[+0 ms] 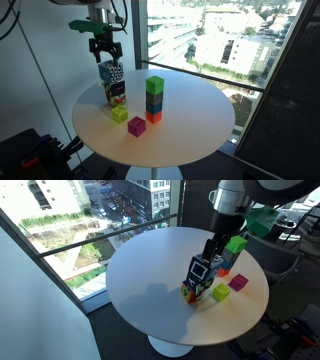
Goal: Remove the block with an owl from the stack and stack it on top of the block with a zebra image on top of it
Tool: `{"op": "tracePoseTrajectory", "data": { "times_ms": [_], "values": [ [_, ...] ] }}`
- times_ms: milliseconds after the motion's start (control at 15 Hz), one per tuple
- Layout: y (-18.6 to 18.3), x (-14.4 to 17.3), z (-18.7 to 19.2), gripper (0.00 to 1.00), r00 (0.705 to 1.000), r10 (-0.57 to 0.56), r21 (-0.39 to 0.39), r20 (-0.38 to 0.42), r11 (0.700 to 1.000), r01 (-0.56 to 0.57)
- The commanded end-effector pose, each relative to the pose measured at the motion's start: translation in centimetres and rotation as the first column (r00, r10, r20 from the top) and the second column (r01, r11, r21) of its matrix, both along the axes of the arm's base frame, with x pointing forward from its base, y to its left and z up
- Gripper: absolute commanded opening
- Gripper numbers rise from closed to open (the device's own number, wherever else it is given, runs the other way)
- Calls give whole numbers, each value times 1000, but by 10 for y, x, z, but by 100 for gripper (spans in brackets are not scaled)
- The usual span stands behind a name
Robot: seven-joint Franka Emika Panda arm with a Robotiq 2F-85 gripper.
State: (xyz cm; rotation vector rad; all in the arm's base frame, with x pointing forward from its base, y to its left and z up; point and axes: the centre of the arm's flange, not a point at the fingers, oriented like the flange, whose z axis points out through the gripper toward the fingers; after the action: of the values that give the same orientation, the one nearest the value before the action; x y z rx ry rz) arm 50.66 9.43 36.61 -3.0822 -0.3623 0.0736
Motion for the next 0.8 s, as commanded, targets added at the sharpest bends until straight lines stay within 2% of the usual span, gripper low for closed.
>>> {"op": "tracePoseTrajectory", "data": {
  "times_ms": [0, 333, 733],
  "values": [
    [-9, -3, 24, 100, 1000, -6, 8, 16, 1000, 5],
    [-21, -5, 46, 100, 998, -36, -13, 48, 999, 36],
    [-53, -10, 70, 100, 994, -87, -59, 62, 994, 91]
  ]
}}
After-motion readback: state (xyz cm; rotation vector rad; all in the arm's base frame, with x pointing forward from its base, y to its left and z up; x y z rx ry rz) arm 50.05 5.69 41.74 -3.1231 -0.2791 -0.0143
